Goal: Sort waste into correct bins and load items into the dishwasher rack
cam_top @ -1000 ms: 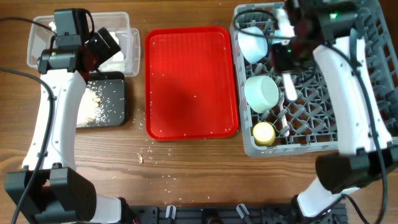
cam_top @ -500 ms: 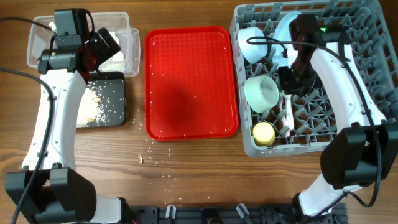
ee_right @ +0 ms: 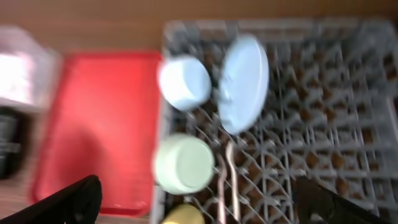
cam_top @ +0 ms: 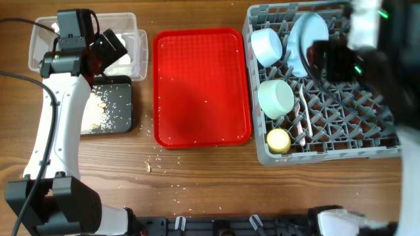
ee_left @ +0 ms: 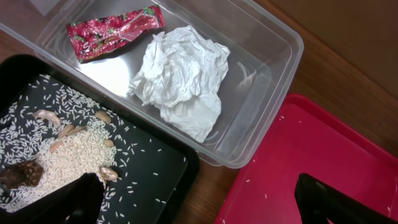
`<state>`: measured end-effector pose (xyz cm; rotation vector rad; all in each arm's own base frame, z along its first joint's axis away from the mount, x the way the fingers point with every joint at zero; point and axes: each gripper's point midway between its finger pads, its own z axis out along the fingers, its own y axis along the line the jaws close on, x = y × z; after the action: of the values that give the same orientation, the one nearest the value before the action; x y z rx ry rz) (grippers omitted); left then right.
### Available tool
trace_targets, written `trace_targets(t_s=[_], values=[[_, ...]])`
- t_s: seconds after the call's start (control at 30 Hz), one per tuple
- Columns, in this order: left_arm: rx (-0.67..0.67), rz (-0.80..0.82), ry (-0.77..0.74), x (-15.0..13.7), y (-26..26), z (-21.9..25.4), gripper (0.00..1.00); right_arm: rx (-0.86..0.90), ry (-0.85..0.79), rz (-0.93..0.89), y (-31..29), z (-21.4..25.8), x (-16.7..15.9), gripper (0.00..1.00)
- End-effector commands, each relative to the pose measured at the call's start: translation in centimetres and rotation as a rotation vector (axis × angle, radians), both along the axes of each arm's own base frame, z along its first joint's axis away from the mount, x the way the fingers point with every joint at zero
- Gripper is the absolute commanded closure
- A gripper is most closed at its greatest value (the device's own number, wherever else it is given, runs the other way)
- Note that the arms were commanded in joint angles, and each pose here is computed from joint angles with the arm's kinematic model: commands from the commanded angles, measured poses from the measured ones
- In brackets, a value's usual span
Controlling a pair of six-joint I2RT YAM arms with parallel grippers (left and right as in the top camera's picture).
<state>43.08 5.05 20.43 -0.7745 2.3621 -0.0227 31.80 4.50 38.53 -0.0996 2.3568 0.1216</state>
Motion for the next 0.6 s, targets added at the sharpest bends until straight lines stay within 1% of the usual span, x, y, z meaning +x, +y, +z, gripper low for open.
trace_targets(t_s=[0.0,0.17,0.27,0.33,0.43,0.47,0.57], values=[[0.018,0.008,-0.005,0.2,0.5,0.2,0.0,0.061,-0.003,0.06,1.4,0.4,-0.7,0.0],[0.018,0.008,-0.004,0.1,0.5,0.2,0.0,0.072,0.036,0.048,1.4,-0.3,-1.2,0.0],[0.018,0.007,-0.004,0.1,0.5,0.2,0.0,0.026,0.01,0.069,1.2,-0.4,0.3,0.0],[0.018,0.007,-0.004,0.1,0.5,0.2,0.0,-0.05,-0.096,0.142,1.3,0.4,2.0,0.0],[0.018,0.008,-0.004,0.1,0.5,0.2,0.0,-0.108,-0.236,0.191,1.2,0.7,3.4,0.0],[0.018,0.007,-0.004,0.1,0.4,0.2,0.0,-0.096,-0.29,0.186,1.0,0.0,3.4,0.0],[0.018,0.008,-0.005,0.2,0.5,0.2,0.0,-0.062,-0.384,0.206,1.0,-2.7,2.6,0.0]])
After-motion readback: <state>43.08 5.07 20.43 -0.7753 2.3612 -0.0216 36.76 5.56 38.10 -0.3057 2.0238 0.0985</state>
